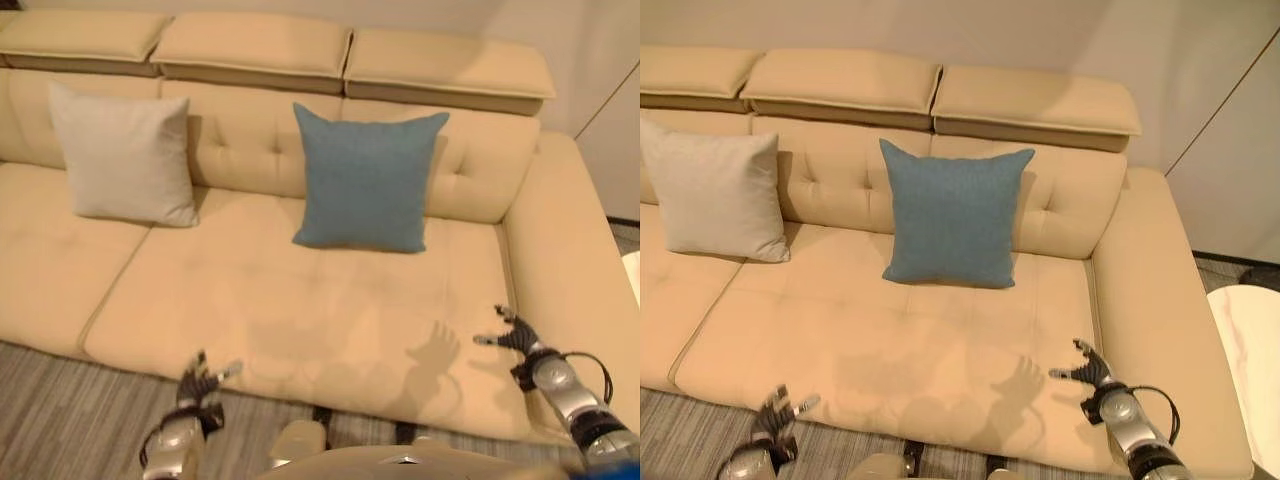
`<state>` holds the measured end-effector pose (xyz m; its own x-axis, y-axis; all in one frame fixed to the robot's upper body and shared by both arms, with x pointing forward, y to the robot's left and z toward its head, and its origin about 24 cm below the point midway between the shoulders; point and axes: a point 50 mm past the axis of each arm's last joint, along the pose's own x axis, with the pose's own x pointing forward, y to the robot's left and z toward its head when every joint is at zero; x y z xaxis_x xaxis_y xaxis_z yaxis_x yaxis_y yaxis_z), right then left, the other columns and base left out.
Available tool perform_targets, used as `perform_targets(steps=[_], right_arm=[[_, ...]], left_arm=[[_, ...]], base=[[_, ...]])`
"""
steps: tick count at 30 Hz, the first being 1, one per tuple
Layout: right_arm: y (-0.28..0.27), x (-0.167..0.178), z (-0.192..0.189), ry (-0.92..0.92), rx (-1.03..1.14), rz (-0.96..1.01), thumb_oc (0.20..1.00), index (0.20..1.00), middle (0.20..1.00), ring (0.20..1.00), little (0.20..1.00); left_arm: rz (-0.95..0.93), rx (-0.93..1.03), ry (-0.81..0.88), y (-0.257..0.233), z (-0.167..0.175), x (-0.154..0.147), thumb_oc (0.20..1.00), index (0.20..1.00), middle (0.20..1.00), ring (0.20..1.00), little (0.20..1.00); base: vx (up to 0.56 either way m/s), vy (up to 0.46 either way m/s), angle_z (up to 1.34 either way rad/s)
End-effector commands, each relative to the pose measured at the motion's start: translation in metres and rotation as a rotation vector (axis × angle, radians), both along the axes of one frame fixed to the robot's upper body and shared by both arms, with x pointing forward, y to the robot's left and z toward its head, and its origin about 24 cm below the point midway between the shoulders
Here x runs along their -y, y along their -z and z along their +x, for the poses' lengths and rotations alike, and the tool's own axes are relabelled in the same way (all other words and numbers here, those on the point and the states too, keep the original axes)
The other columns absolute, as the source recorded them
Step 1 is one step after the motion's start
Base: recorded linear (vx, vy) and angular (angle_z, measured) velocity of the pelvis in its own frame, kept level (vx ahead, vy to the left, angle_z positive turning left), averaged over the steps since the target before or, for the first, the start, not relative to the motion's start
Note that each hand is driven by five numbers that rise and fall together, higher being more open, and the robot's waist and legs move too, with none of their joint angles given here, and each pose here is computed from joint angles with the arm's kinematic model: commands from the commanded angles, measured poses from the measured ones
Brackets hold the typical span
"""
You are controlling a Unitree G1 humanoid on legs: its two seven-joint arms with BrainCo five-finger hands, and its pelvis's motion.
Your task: Pick up all the scattered cushions and arrange them neatly on the sofa.
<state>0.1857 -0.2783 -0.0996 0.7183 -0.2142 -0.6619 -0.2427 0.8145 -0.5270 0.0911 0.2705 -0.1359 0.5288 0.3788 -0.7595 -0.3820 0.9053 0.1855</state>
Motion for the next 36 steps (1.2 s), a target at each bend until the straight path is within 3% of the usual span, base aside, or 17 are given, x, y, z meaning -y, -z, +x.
perform_targets(steps=[1,7,13,19,24,36], right_arm=[[-0.006,-0.011,0.012,-0.087,0.037,-0.004,1.000,1.000,1.000,1.000,1.000],[0.015,-0.021,-0.010,-0.050,-0.053,0.025,1.000,1.000,1.000,1.000,1.000],[0.037,-0.017,-0.051,0.038,-0.230,0.023,1.000,1.000,1.000,1.000,1.000],[0.037,-0.016,-0.047,0.067,-0.226,0.023,1.000,1.000,1.000,1.000,1.000],[0.037,-0.028,-0.036,0.064,-0.207,0.060,1.000,1.000,1.000,1.000,1.000],[0.048,-0.035,-0.057,0.106,-0.276,0.081,1.000,1.000,1.000,1.000,1.000]], left_arm=[[0.025,0.035,0.117,-0.007,0.026,-0.002,1.000,1.000,1.000,1.000,1.000],[0.026,-0.042,0.207,0.003,0.028,0.014,1.000,1.000,1.000,1.000,1.000],[-0.054,-0.155,0.125,0.019,0.002,0.025,1.000,1.000,1.000,1.000,1.000],[-0.067,-0.150,0.173,0.020,0.007,0.038,1.000,1.000,1.000,1.000,1.000],[-0.032,-0.148,0.208,0.017,0.018,0.032,1.000,1.000,1.000,1.000,1.000],[-0.041,-0.199,0.190,0.022,0.005,0.033,1.000,1.000,1.000,1.000,1.000]], base=[[-0.06,-0.147,0.29],[-0.19,-0.119,0.41],[-0.23,-0.001,0.49],[-0.27,0.126,-0.05],[-0.28,0.059,-0.30],[-0.10,-0.078,-0.17]])
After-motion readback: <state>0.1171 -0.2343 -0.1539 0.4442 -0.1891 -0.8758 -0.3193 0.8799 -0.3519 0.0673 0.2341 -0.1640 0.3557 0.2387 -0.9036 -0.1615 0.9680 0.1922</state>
